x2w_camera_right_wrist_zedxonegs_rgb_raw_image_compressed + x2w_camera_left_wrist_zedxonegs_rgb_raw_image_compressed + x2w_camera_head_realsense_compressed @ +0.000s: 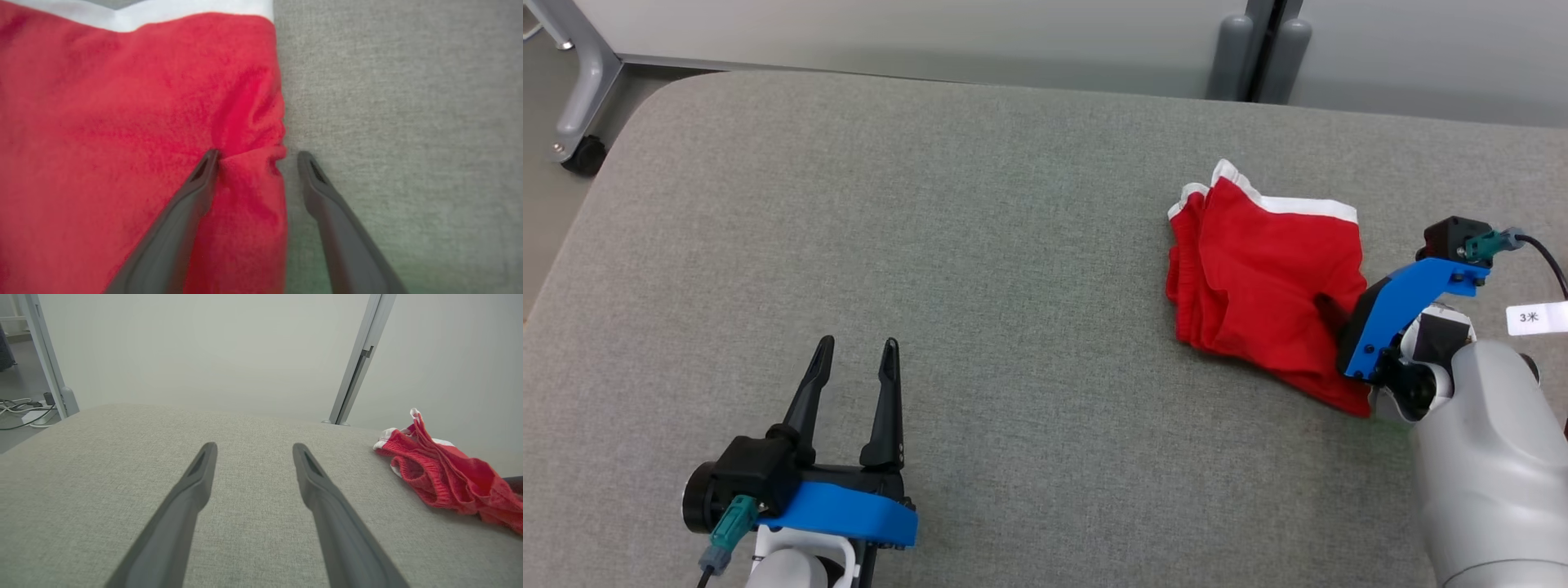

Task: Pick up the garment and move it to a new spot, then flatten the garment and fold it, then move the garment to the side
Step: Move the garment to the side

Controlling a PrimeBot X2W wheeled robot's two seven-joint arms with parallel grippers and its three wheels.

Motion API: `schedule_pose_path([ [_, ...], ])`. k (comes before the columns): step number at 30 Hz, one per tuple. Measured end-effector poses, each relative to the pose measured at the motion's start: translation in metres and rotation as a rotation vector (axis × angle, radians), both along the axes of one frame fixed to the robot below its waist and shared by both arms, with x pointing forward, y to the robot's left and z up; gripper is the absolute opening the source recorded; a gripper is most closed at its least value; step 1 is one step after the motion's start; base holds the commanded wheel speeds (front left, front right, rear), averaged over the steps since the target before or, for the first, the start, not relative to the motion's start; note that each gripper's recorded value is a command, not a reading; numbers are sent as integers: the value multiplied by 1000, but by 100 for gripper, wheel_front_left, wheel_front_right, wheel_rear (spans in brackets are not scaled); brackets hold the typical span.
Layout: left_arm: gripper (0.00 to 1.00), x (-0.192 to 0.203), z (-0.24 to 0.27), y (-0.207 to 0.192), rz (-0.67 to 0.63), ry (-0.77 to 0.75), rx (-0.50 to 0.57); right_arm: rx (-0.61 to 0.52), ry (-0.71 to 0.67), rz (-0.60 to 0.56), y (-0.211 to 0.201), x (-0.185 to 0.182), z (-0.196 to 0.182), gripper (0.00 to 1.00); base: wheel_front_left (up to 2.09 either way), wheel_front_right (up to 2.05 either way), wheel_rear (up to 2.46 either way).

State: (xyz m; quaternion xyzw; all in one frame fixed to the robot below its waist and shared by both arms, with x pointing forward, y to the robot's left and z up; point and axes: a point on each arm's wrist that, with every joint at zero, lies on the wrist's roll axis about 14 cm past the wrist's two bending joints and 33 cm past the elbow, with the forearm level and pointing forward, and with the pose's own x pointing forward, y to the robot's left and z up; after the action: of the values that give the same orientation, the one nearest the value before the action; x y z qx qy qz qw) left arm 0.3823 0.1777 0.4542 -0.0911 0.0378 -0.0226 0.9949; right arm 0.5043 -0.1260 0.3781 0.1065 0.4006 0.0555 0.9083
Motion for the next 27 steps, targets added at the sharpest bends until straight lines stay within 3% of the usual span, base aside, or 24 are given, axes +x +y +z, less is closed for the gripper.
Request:
schedule_pose_path([
  [3,100,0,-1,2,6,3,1,-7,58,7,0,-3,-7,100,0,0,0],
  [4,100,0,-1,2,7,2,1,-9,66,9,0,-3,-7,90,0,0,0],
  [5,100,0,0,2,7,0,0,-3,68,8,1,-4,-6,38,0,0,0],
  [6,100,1,0,2,6,-1,-1,8,66,5,2,-3,-5,0,0,0,0],
  [11,100,5,2,-4,-9,-11,-8,-53,22,73,7,-3,5,0,0,0,0],
  [17,100,12,1,-13,-33,-16,-17,-129,-94,152,3,14,49,0,0,0,0],
  [24,100,30,-7,-52,-146,-5,-33,-304,-153,118,-88,11,90,0,0,0,0],
  [27,100,40,-7,-74,-207,-14,-41,-328,-168,131,-110,5,106,0,0,0,0],
])
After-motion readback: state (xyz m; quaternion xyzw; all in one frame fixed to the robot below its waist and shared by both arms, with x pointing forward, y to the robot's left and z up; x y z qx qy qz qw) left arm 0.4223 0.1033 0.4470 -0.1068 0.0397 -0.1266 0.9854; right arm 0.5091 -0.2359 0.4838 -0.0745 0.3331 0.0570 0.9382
